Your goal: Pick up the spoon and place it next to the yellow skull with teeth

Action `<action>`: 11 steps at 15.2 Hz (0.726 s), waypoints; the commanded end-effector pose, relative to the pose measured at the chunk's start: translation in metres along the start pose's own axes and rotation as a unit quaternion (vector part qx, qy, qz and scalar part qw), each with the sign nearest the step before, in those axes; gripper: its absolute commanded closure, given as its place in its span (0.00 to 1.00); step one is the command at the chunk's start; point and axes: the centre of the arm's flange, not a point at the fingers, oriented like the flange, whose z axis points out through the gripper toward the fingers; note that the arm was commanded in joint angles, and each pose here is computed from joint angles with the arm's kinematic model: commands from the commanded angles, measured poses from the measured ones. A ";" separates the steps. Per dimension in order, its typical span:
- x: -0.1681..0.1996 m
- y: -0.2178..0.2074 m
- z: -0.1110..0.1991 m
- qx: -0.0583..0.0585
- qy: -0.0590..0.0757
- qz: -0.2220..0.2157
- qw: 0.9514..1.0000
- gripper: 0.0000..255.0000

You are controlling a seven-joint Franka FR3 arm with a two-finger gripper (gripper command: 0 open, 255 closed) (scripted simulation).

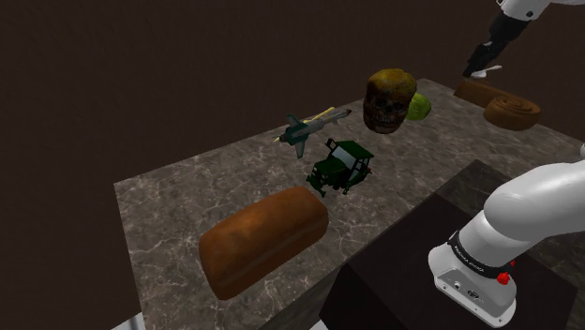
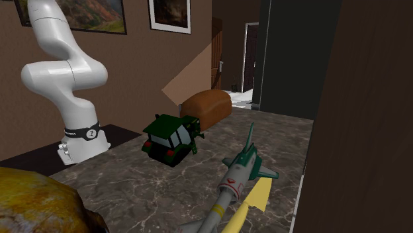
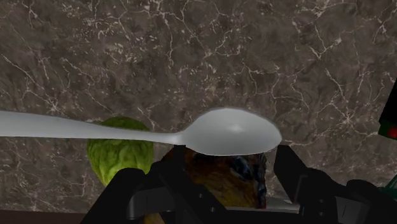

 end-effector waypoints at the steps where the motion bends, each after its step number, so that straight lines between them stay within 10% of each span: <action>1: -0.006 0.022 0.000 0.000 0.000 -0.001 1.000 1.00; 11: -0.024 0.112 0.016 0.000 0.000 -0.001 1.000 1.00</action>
